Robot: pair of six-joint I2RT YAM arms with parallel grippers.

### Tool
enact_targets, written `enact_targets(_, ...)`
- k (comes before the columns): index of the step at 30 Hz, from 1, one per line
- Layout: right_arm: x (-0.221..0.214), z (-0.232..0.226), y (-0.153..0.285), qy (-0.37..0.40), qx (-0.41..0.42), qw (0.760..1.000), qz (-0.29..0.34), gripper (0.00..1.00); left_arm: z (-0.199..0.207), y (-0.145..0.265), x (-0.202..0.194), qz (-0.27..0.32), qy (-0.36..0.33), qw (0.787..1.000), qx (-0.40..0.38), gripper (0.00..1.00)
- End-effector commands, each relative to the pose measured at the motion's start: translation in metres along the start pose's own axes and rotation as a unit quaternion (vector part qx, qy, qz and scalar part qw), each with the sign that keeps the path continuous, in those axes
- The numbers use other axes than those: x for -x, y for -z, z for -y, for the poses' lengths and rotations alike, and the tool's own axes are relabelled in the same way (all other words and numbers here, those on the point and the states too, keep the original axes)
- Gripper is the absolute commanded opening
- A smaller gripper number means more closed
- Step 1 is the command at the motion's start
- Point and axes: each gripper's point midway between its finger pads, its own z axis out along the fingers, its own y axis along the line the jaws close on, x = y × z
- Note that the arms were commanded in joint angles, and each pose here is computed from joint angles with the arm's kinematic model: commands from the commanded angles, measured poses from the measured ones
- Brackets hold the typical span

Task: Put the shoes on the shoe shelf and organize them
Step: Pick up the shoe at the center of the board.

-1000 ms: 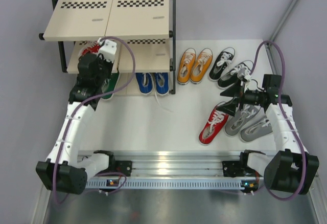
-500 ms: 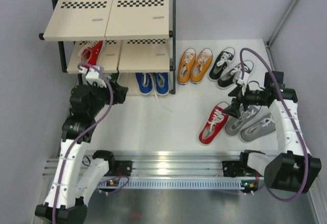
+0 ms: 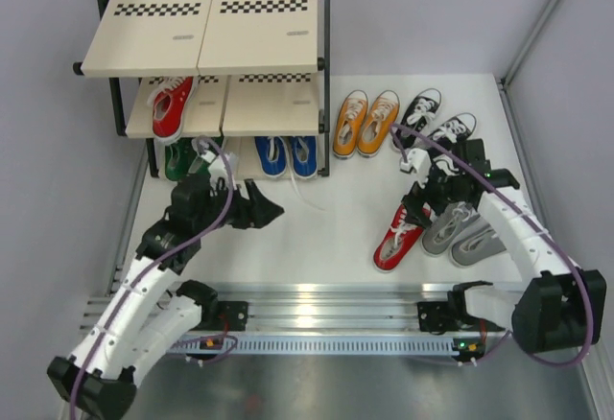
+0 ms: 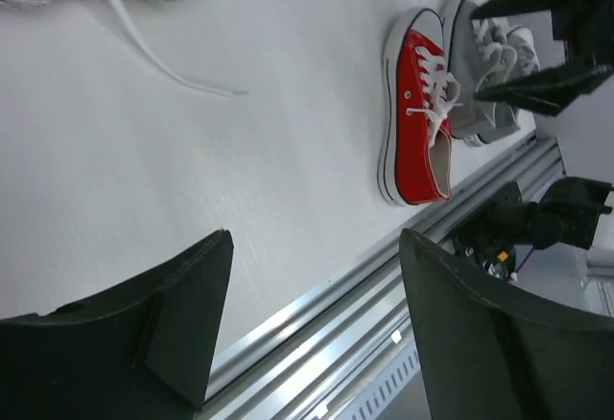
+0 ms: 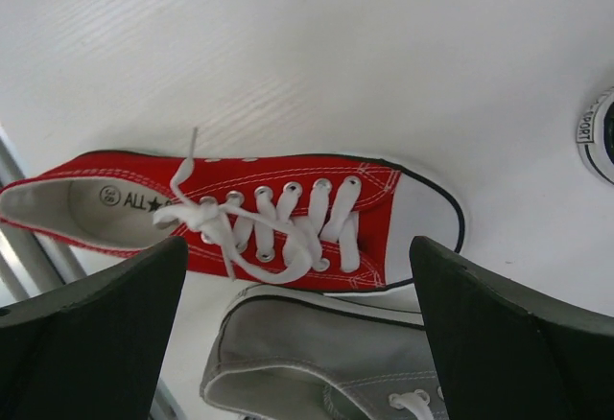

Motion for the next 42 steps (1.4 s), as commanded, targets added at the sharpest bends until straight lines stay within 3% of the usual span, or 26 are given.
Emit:
enact_targets(1,0.009,0.039,-0.007,-0.052,-0.067,0.996,0.016,0.99,0.028,-0.022,-0.025,-0.031,-0.010,0.999,-0.026,0.75)
enact_targets(2,0.010,0.041,-0.008,-0.059,-0.065,0.996,0.022,0.99,0.025,-0.034,-0.026,-0.018,-0.017,1.000,-0.003,0.75)
enact_targets(8,-0.001,0.066,-0.007,-0.119,-0.055,0.991,0.040,0.99,0.084,-0.075,-0.081,-0.056,-0.050,0.995,-0.072,0.75)
enact_targets(12,-0.009,0.076,-0.010,-0.157,-0.044,0.986,0.045,0.99,0.104,-0.100,-0.087,-0.038,-0.063,0.995,-0.073,0.75)
enact_targets(15,-0.007,0.075,-0.015,-0.167,-0.027,0.984,0.056,0.99,0.117,-0.122,-0.089,-0.028,-0.067,0.995,-0.074,0.75)
enact_targets(25,0.001,0.063,-0.009,-0.156,-0.013,0.985,0.075,1.00,0.137,-0.201,-0.136,-0.077,-0.109,0.990,-0.040,0.72)
enact_targets(37,0.008,0.059,0.003,-0.149,-0.010,0.984,0.101,0.99,0.126,-0.239,-0.189,-0.130,-0.186,0.974,-0.023,0.47)
enact_targets(40,0.007,0.058,0.004,-0.149,-0.009,0.984,0.101,1.00,0.126,-0.240,-0.193,-0.129,-0.212,0.968,-0.020,0.45)
enact_targets(42,0.008,0.057,0.004,-0.149,-0.007,0.984,0.102,0.99,0.131,-0.239,-0.200,-0.138,-0.225,0.964,-0.034,0.29)
